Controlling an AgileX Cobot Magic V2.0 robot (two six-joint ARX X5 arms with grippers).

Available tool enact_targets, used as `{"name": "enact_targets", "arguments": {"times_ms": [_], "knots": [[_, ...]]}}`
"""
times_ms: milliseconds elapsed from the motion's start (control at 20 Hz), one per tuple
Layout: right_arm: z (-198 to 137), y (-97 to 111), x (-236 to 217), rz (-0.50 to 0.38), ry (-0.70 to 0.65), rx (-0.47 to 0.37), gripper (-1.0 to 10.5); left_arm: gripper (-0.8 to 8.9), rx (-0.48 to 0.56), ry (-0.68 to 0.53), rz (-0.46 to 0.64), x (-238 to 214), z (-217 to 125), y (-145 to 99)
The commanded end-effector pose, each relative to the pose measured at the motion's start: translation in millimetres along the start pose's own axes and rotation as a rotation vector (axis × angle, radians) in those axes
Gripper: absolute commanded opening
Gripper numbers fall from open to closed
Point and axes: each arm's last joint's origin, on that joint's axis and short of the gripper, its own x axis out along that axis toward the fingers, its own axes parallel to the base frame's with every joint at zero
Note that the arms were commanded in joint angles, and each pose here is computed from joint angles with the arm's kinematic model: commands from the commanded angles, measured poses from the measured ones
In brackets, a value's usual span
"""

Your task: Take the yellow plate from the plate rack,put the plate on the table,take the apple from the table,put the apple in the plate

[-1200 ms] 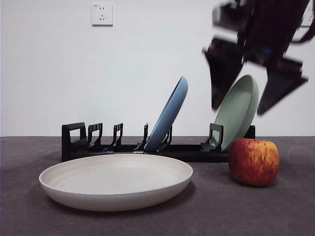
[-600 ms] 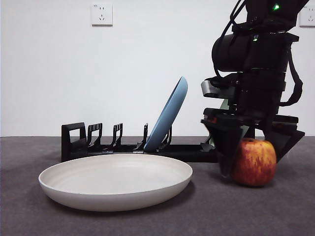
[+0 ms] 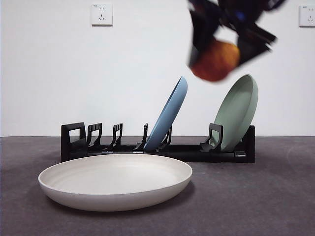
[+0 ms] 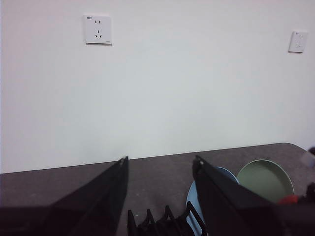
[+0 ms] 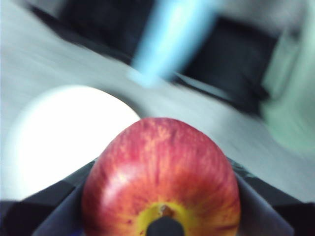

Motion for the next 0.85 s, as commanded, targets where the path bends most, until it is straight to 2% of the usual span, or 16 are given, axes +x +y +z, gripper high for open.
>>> {"name": "enact_targets", "arguments": {"times_ms": [50,200,400,500,600,850], "knots": [[11.9,23.1,-4.9,0.058,-0.042,-0.047,-0.1,2.2,0.013,0.001,0.001,0.3,-1.1,-0.2],[20.2,57.9,4.6,0.129,-0.055,-0.127,-0.1,2.2,0.013,0.001,0.0,0.3,-1.1,-0.3],[11.2,89.5,46.4,0.171,0.037,-0.193,-0.1,2.2,0.018,0.005,0.0,0.3,-1.6,-0.3],[3.7,96.6,69.8,0.128,0.091,-0.22,-0.1,2.2,0.025,0.011,0.0,0.3,-2.4,-0.2],[-5.1,101.9,96.0,0.133,0.153,-0.234,-0.1,2.2,0.035,0.02,0.001,0.3,-3.6,-0.1],[-27.7,101.1,148.9,0.103,0.297,-0.237,-0.1,2.2,0.052,0.037,0.002,0.2,-5.8,0.1]]}}
